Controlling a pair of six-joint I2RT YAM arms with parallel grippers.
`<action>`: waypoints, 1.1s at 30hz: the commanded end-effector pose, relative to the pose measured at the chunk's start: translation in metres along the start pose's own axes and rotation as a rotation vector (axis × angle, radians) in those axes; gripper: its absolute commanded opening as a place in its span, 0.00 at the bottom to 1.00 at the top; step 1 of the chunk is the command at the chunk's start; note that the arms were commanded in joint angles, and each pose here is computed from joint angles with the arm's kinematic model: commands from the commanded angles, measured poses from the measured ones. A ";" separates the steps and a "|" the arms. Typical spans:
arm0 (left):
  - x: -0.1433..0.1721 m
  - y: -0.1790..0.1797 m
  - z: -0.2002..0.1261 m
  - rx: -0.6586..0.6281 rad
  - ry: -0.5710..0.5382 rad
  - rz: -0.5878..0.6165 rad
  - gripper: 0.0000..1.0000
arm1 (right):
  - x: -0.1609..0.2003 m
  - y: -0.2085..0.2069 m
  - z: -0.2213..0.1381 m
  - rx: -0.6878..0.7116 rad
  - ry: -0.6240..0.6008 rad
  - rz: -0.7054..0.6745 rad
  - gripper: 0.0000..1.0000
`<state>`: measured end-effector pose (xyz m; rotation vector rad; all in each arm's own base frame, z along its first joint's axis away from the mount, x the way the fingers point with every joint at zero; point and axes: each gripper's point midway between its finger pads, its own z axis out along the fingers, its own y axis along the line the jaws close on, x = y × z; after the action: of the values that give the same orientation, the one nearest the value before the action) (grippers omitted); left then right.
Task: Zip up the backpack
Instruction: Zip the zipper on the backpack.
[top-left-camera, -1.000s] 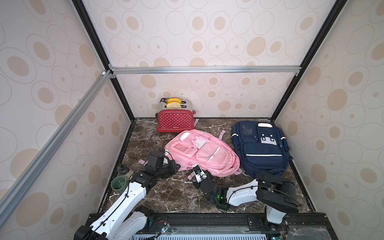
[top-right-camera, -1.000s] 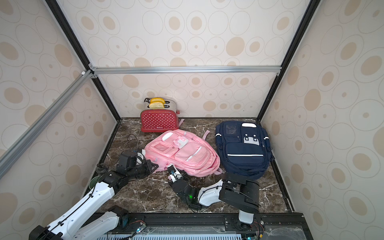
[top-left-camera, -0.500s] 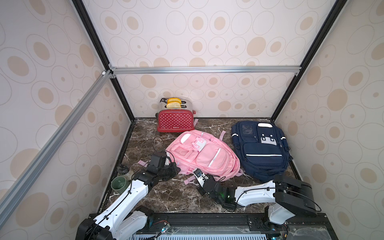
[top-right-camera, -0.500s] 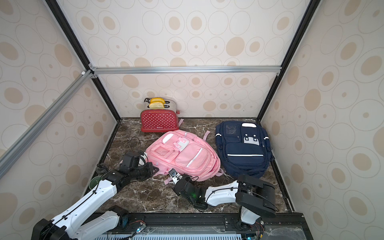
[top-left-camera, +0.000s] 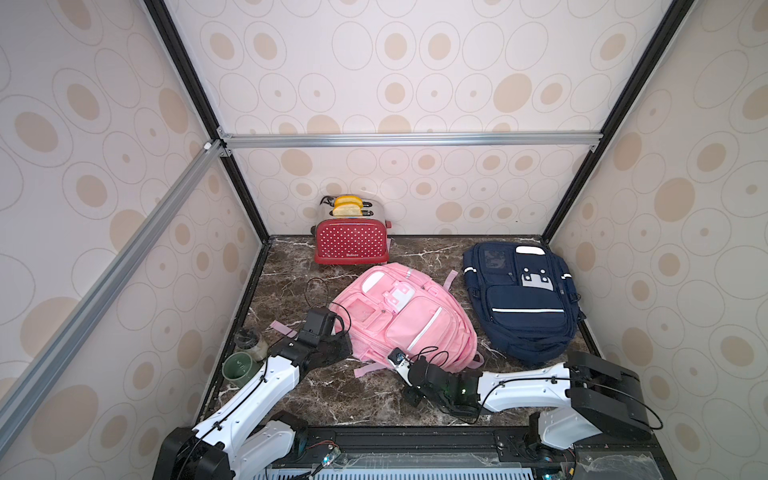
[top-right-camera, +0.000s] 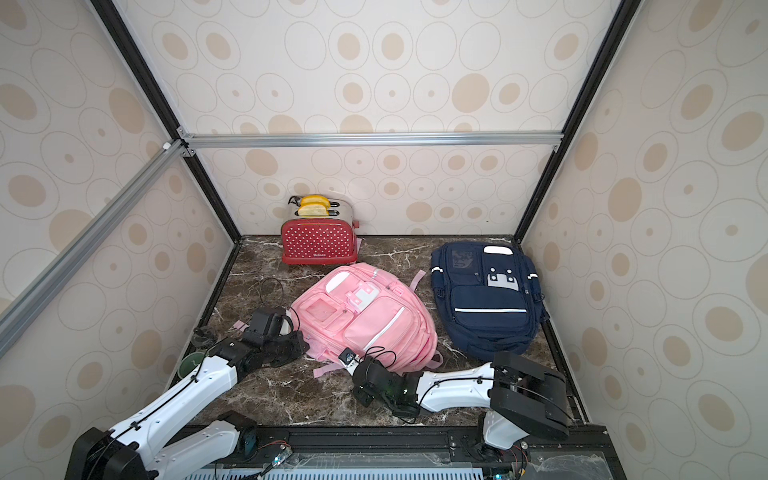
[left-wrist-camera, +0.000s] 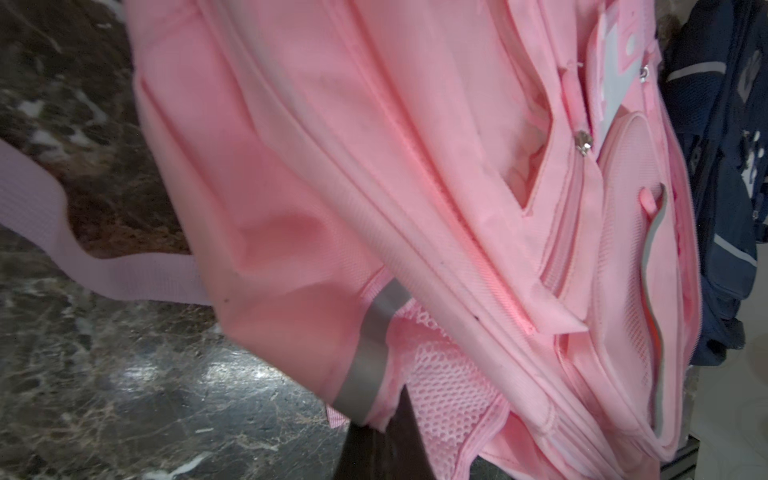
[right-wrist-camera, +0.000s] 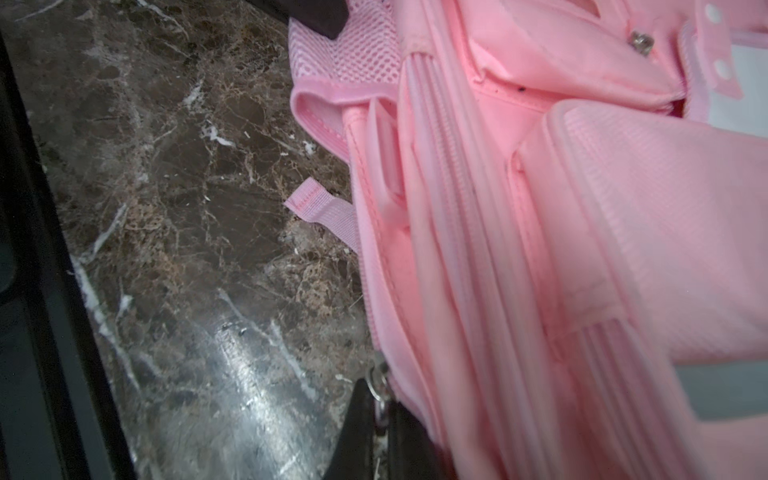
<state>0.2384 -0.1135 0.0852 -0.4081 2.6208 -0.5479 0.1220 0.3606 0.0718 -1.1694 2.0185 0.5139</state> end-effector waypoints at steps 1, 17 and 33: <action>-0.030 0.033 -0.003 -0.168 -0.135 0.002 0.00 | 0.034 0.001 -0.019 -0.037 0.141 -0.042 0.00; -0.055 0.088 -0.001 -0.420 -0.205 -0.012 0.00 | 0.096 -0.008 -0.040 -0.073 0.228 -0.066 0.00; -0.034 0.065 -0.005 -0.195 -0.226 -0.042 0.48 | 0.048 0.035 0.016 -0.167 0.130 -0.062 0.00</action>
<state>0.2564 -0.0392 0.0680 -0.5588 2.4832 -0.1889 0.0880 0.3499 0.0262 -1.3855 2.0780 0.5612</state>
